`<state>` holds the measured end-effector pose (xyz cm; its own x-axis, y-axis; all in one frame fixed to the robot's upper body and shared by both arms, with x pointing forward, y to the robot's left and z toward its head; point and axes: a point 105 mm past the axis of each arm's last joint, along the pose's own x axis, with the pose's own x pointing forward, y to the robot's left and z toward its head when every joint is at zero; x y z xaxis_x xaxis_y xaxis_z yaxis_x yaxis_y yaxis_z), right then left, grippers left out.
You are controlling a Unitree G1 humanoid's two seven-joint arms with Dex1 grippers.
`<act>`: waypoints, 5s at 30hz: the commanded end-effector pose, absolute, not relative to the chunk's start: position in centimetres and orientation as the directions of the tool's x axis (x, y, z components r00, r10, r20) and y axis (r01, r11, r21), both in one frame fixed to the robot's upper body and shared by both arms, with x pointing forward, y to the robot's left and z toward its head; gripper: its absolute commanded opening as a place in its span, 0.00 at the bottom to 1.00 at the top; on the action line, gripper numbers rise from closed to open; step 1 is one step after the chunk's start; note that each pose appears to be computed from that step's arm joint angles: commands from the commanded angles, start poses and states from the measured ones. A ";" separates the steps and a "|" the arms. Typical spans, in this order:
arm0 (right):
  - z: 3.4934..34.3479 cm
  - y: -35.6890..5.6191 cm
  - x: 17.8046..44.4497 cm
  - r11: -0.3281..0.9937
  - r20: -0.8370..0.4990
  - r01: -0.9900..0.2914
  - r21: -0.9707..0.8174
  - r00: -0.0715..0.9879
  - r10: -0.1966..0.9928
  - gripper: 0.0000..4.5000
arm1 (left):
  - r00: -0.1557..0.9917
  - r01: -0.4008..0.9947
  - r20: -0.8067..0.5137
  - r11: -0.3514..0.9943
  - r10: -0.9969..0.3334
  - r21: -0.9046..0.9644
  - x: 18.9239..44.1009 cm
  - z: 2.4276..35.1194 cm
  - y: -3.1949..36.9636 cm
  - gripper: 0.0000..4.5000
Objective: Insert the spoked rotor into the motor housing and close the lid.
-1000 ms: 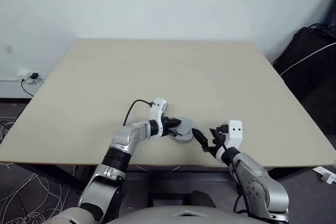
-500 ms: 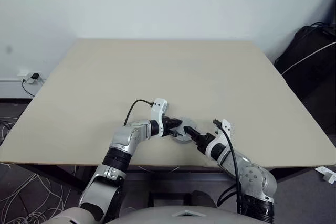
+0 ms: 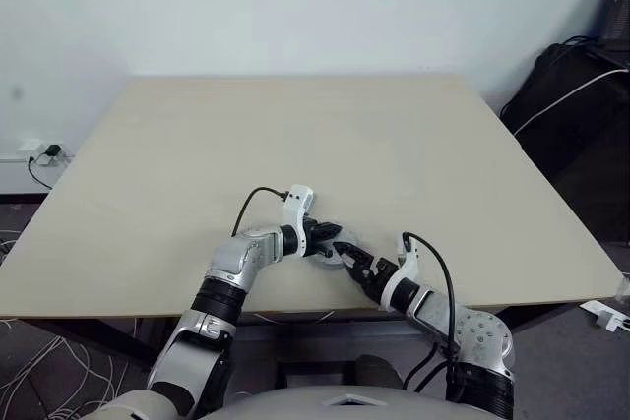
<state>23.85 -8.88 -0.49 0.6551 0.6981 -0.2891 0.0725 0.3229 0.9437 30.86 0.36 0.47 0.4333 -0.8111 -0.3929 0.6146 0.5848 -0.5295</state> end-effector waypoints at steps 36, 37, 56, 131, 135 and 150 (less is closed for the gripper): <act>2.4 -8.7 25.4 0.264 -0.173 0.012 0.965 0.783 0.597 0.27 | 0.438 0.560 -0.459 0.634 -0.773 -0.533 29.6 -1.6 2.2 0.00; 2.4 -8.7 25.5 0.285 -0.181 0.006 0.959 0.786 0.591 0.27 | 0.438 0.559 -0.460 0.635 -0.772 -0.534 29.6 -1.6 2.2 0.00; 2.3 -8.2 26.3 0.271 -0.170 0.004 0.963 0.787 0.592 1.00 | 0.472 0.517 -0.480 0.673 -0.740 -0.529 29.5 -2.1 3.8 0.00; 3.2 -7.6 26.4 0.215 -0.098 -0.048 0.975 0.781 0.617 0.28 | 0.483 0.488 -0.484 0.684 -0.729 -0.543 28.8 -2.4 4.5 0.00; 2.8 -7.9 26.4 0.238 -0.121 -0.034 0.971 0.785 0.607 0.28 | 0.483 0.487 -0.484 0.683 -0.730 -0.544 28.8 -2.4 4.5 0.00; 3.1 -7.3 26.9 0.237 -0.104 -0.059 0.970 0.780 0.617 0.28 | 0.480 0.491 -0.483 0.681 -0.732 -0.544 28.7 -2.5 4.4 0.00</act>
